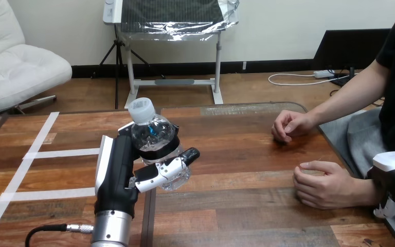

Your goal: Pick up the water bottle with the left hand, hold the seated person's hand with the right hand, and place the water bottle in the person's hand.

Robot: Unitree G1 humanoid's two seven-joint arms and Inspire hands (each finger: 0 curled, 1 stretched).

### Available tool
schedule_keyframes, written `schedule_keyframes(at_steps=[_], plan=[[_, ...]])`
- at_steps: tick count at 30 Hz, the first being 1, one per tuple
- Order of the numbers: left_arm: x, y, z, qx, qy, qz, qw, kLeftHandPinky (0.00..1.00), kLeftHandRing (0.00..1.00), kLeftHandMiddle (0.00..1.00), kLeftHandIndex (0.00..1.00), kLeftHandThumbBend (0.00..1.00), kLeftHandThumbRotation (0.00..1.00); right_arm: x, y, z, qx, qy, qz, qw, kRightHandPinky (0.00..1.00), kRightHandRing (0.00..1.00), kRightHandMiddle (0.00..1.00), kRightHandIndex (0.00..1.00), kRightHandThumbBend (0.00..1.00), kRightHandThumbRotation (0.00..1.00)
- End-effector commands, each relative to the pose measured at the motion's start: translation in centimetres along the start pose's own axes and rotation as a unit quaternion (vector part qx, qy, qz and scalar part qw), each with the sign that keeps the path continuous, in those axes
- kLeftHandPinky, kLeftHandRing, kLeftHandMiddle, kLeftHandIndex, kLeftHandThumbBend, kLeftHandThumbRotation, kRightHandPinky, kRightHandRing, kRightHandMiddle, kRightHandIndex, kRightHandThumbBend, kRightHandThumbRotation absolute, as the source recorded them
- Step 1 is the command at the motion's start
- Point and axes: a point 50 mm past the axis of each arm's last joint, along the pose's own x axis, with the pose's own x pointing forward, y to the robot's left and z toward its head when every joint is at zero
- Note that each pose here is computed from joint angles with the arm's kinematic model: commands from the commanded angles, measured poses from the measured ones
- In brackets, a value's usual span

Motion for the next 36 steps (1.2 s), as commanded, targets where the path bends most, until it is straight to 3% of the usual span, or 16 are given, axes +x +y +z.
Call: schedule_keyframes(at_steps=[1, 6, 14, 23, 29, 32, 36], plan=[[1.5, 0.6, 2.5, 0.001, -0.064, 0.011, 0.9979, 0.43, 0.43, 0.45, 0.49, 0.66, 0.0, 0.9, 0.4, 2.0, 0.011, -0.028, 0.014, 0.9994, 0.52, 0.63, 0.71, 0.77, 0.67, 0.12], [1.4, 0.7, 2.4, 0.004, -0.063, 0.015, 0.9979, 0.43, 0.44, 0.45, 0.48, 0.66, 0.0, 1.0, 0.4, 2.3, 0.022, -0.039, 0.018, 0.9988, 0.48, 0.61, 0.69, 0.76, 0.67, 0.07], [1.3, 0.9, 2.3, 0.002, -0.061, 0.016, 0.998, 0.44, 0.44, 0.45, 0.48, 0.66, 0.0, 1.5, 0.7, 2.7, 0.027, -0.042, 0.028, 0.9983, 0.49, 0.61, 0.68, 0.72, 0.66, 0.04], [1.2, 0.9, 2.1, 0.0, -0.059, 0.014, 0.9981, 0.43, 0.43, 0.44, 0.48, 0.65, 0.0, 1.6, 1.1, 2.9, 0.031, -0.068, 0.014, 0.9971, 0.48, 0.58, 0.66, 0.64, 0.65, 0.01], [1.1, 0.9, 2.1, 0.003, -0.058, 0.013, 0.9982, 0.43, 0.43, 0.44, 0.48, 0.65, 0.0, 1.7, 1.3, 2.9, 0.021, -0.073, 0.02, 0.9969, 0.47, 0.59, 0.65, 0.59, 0.65, 0.0], [1.2, 0.9, 2.2, 0.008, -0.058, 0.014, 0.9982, 0.43, 0.43, 0.44, 0.48, 0.66, 0.0, 1.7, 1.3, 3.0, 0.04, -0.07, 0.019, 0.9966, 0.46, 0.59, 0.65, 0.58, 0.66, 0.0], [1.2, 0.9, 2.1, 0.003, -0.058, 0.013, 0.9982, 0.44, 0.43, 0.44, 0.48, 0.66, 0.0, 1.9, 1.5, 3.1, 0.031, -0.067, 0.019, 0.9971, 0.46, 0.57, 0.66, 0.62, 0.66, 0.0]])
